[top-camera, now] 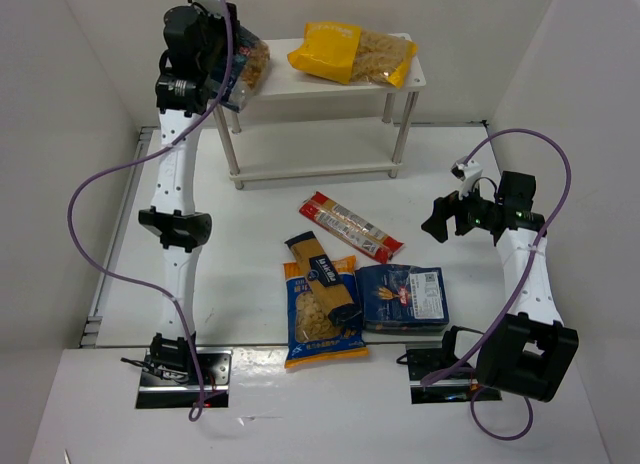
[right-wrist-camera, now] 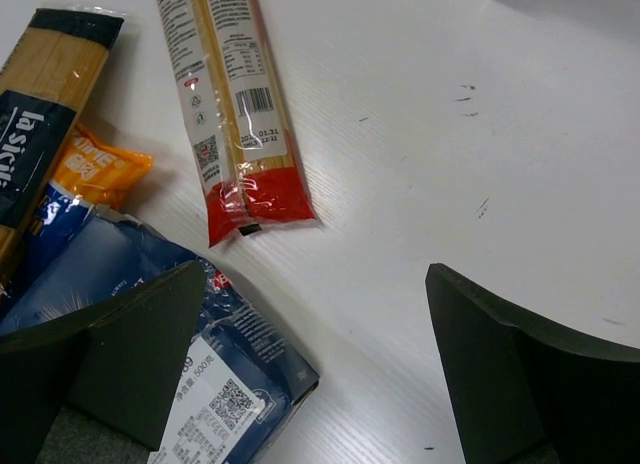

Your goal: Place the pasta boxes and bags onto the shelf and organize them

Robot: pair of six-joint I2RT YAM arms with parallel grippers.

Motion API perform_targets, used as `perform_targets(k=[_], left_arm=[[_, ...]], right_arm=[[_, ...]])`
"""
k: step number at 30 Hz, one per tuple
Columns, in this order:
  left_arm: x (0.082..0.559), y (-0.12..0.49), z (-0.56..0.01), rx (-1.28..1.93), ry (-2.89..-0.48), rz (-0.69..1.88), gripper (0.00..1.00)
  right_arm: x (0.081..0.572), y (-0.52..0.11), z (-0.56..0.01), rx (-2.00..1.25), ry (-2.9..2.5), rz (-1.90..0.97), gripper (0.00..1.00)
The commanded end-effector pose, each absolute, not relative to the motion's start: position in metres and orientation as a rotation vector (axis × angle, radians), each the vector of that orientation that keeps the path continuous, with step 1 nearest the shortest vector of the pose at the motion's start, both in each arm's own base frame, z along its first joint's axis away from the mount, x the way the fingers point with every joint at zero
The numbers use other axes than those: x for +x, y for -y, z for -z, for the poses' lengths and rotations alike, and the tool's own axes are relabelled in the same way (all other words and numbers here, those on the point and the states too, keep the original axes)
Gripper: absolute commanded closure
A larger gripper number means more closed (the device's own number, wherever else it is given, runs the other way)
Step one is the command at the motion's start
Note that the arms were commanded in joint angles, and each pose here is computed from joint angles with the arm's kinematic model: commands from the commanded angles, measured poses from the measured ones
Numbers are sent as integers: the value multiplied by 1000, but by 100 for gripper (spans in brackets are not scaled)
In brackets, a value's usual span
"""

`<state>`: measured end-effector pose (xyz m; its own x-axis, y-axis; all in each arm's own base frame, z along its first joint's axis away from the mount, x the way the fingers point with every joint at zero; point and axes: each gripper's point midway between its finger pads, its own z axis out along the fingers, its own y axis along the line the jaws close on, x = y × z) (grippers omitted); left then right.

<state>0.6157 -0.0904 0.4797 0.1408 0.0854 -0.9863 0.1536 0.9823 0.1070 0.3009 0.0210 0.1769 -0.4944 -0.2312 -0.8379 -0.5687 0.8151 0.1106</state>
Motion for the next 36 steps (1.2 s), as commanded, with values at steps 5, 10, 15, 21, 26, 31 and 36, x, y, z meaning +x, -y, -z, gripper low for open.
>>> perform_targets(k=[5,10,15,21,26,31,36], left_arm=[[613,85,-507,138,-1337,15,9],[588,77,-537,106,-1305,8,0],[555,67,-563,80,-1300,-10,0],[477,46,-608,130,-1296,-14,0],[420,35,-609,250,-1367,0,0],[393,31,-558,326,-1578,92,0],[405,8,-498,410,-1763,275,0]], right_arm=[[300,-21,-182,-602,-2080,-481,0],[299,-23,-183,-605,-2075,-491,0],[298,-25,-189,-614,-2053,-487,0],[293,-29,-198,-636,-2019,-483,0],[290,-33,-208,-653,-1979,-484,0],[286,-37,-217,-670,-1942,-482,0],[281,-39,-227,-685,-1906,-465,0]])
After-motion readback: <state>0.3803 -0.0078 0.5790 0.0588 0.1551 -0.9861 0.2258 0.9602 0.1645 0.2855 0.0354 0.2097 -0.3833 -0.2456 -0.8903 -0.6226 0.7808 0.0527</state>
